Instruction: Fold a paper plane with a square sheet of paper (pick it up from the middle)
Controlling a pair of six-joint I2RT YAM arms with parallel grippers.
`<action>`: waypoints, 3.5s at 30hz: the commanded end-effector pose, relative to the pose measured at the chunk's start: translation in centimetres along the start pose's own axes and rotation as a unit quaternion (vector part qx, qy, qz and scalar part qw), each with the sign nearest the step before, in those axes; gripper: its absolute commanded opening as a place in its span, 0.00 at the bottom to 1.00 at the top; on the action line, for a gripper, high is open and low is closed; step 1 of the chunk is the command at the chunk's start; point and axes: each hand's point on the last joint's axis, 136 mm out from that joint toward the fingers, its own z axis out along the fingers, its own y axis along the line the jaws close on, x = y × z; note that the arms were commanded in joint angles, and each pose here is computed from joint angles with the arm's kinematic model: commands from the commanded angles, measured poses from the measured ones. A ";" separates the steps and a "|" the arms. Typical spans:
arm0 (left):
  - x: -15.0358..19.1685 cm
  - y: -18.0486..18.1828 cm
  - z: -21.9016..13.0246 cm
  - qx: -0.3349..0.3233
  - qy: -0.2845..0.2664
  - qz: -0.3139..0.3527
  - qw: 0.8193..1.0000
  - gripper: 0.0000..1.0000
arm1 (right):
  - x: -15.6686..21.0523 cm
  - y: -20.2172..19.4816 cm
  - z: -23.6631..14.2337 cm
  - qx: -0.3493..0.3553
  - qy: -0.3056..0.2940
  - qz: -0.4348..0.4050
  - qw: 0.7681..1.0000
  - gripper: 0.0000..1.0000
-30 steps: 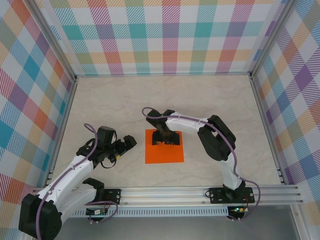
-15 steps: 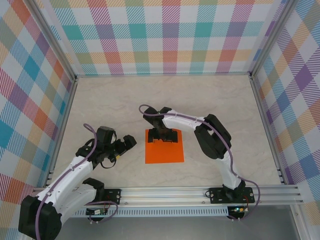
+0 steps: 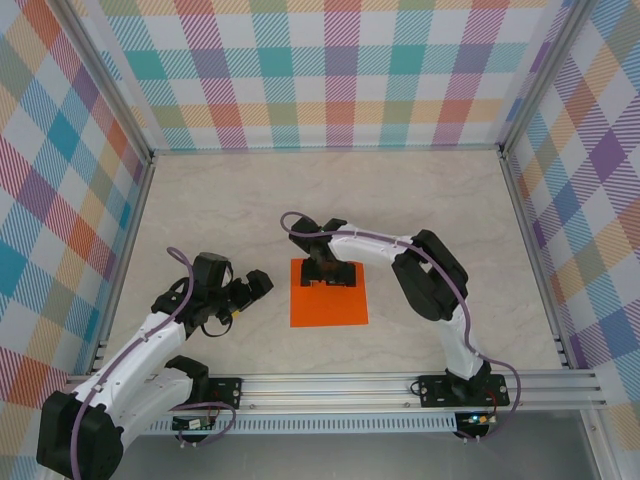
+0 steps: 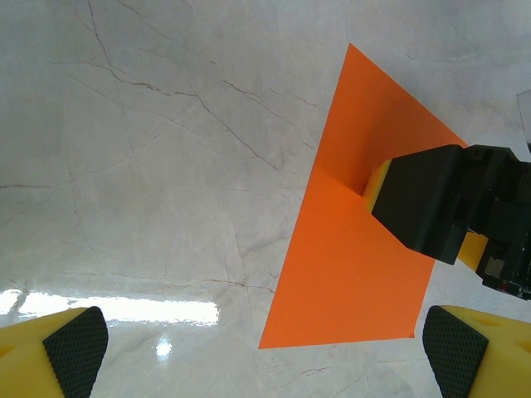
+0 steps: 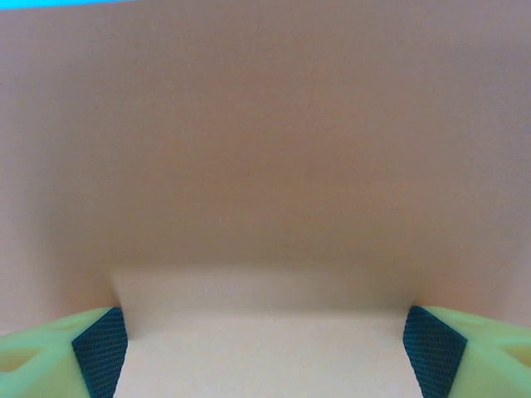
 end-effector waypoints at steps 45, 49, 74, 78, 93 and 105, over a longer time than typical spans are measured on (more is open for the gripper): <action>0.2 0.5 0.1 -0.006 0.007 -0.009 1.000 1.00 | 4.5 -1.2 3.6 0.035 0.073 -0.007 0.997 0.84; 0.2 0.5 -0.1 -0.007 0.005 -0.008 1.000 1.00 | 3.1 -0.5 1.2 0.026 0.049 -0.017 0.998 0.82; 0.3 0.5 -0.1 -0.005 0.006 -0.008 1.000 1.00 | 7.0 -2.2 5.5 0.071 0.108 0.002 0.992 0.93; 0.3 0.7 0.0 -0.007 0.004 -0.009 1.000 1.00 | 7.3 -2.4 5.3 0.077 0.109 -0.005 0.991 0.88; 0.3 0.8 -0.1 -0.009 0.004 -0.009 1.000 1.00 | 1.8 1.2 -2.0 0.016 0.022 -0.037 0.999 1.00; 0.4 1.0 -0.2 -0.011 0.002 -0.010 1.000 1.00 | 1.9 0.5 0.8 0.014 0.054 -0.003 0.998 1.00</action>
